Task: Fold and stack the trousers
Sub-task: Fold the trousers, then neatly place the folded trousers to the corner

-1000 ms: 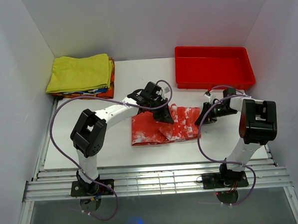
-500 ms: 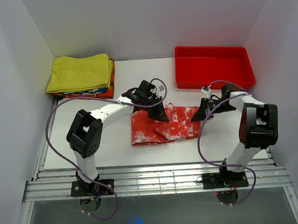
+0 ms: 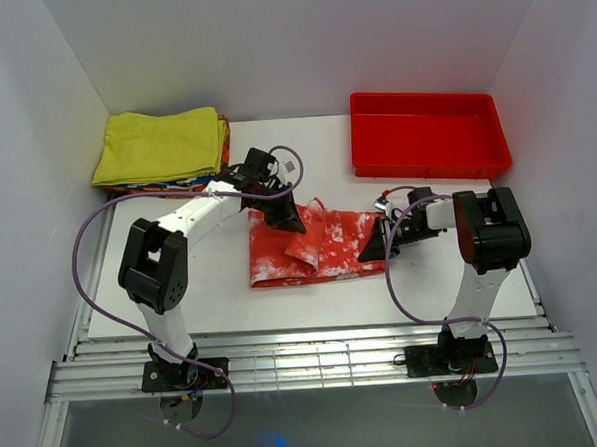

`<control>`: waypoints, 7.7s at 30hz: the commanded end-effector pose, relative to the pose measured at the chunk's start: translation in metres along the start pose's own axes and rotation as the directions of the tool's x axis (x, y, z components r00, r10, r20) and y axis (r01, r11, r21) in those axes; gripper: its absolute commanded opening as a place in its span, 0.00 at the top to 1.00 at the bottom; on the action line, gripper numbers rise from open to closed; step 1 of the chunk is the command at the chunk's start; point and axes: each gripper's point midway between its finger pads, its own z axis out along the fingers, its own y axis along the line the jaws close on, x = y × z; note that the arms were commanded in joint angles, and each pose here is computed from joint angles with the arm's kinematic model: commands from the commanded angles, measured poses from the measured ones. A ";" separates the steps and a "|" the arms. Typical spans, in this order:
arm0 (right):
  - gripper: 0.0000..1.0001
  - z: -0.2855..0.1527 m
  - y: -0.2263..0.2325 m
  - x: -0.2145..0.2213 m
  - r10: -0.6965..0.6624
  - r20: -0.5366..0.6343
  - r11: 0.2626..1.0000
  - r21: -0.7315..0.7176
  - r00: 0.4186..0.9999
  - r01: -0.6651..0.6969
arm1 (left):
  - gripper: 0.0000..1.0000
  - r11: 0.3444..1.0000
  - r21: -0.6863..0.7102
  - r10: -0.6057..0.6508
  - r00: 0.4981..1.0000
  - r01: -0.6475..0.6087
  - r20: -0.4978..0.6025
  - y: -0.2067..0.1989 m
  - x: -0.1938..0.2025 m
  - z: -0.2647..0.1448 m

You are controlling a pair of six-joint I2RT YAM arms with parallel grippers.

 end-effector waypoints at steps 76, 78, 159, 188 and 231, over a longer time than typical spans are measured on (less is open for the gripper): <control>0.83 -0.043 0.023 -0.043 -0.175 0.117 0.948 0.289 0.978 0.135 | 1.00 0.975 0.222 -0.019 1.000 0.014 0.023 -0.113 -0.007 0.057; 0.84 -0.056 0.028 -0.043 -0.239 0.137 0.923 0.338 0.961 0.181 | 1.00 0.975 0.222 -0.022 1.000 0.018 0.015 -0.112 -0.005 0.057; 0.23 -0.059 0.071 -0.036 -0.399 -0.108 0.914 0.032 0.911 0.404 | 0.40 0.816 0.494 0.311 0.948 -0.301 0.063 0.057 0.053 -0.093; 0.32 -0.030 0.036 -0.121 -0.451 0.056 0.885 0.156 0.891 0.438 | 0.27 0.921 0.323 0.127 0.951 -0.219 0.281 0.098 -0.100 -0.041; 0.65 0.130 0.054 0.004 -0.773 -0.633 -0.089 0.180 0.047 0.980 | 0.02 0.940 0.204 -0.340 0.780 0.273 0.525 0.136 0.024 -0.178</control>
